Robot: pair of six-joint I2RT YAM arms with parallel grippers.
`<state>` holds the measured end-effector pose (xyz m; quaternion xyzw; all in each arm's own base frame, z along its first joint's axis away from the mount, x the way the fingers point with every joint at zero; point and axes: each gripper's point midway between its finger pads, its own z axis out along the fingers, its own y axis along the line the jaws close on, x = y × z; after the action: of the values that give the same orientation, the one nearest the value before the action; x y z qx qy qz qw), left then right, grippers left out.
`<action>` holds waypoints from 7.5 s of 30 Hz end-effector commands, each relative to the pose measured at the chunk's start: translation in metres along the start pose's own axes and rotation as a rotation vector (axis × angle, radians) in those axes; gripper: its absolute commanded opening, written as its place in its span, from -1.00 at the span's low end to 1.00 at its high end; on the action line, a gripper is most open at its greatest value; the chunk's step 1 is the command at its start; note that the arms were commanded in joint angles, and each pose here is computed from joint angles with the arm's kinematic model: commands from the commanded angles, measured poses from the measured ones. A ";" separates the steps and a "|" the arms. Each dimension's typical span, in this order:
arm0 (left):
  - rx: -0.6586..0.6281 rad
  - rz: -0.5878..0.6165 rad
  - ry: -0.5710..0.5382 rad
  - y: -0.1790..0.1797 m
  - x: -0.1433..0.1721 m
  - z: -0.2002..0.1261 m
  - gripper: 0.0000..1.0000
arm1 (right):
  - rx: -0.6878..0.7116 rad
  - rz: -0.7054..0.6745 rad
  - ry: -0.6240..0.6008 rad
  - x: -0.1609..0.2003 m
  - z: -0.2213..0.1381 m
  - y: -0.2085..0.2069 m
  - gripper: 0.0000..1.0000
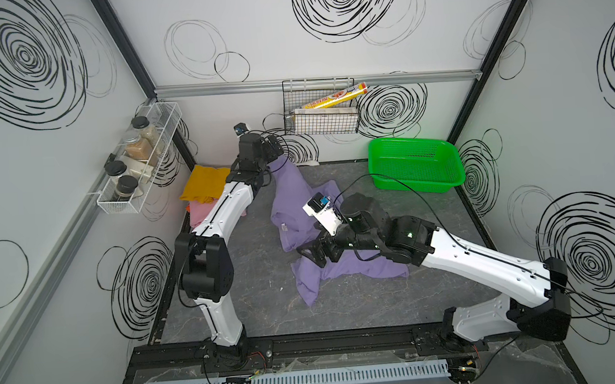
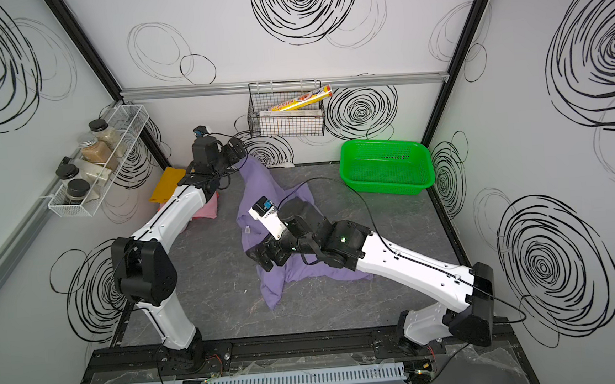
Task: Fold and stack t-shirts
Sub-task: Flatten out the T-shirt at the center of the board.
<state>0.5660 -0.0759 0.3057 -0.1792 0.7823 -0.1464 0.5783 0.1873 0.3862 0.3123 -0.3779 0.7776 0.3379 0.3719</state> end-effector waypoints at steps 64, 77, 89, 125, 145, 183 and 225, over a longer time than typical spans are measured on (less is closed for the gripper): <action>0.050 -0.219 0.834 0.048 0.320 -0.103 0.98 | 0.763 0.570 0.199 0.181 0.007 -0.239 0.95; -0.216 -0.009 1.005 0.111 0.346 -0.150 0.98 | 0.803 0.603 0.325 0.220 0.032 -0.255 0.96; -0.358 0.012 1.047 0.148 0.308 -0.191 0.98 | 0.907 0.625 0.399 0.239 0.043 -0.285 0.97; 0.100 -0.282 0.693 0.025 0.191 -0.149 0.98 | 0.479 0.463 -0.066 0.016 0.024 -0.295 0.99; 0.004 -0.083 0.930 -0.007 0.344 -0.095 0.98 | 0.471 0.638 0.145 0.083 0.071 -0.405 0.92; -0.151 0.050 1.130 0.063 0.404 -0.191 0.98 | 0.538 0.682 0.148 0.122 0.078 -0.402 -1.00; -0.083 0.066 1.035 0.056 0.354 -0.222 0.98 | 0.967 0.681 0.221 0.180 -0.073 -0.274 0.99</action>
<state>0.2725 -0.1963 0.0348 -0.0743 0.9712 -0.1867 0.1281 0.3241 0.1445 0.1273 0.0387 0.9577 0.0023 0.2851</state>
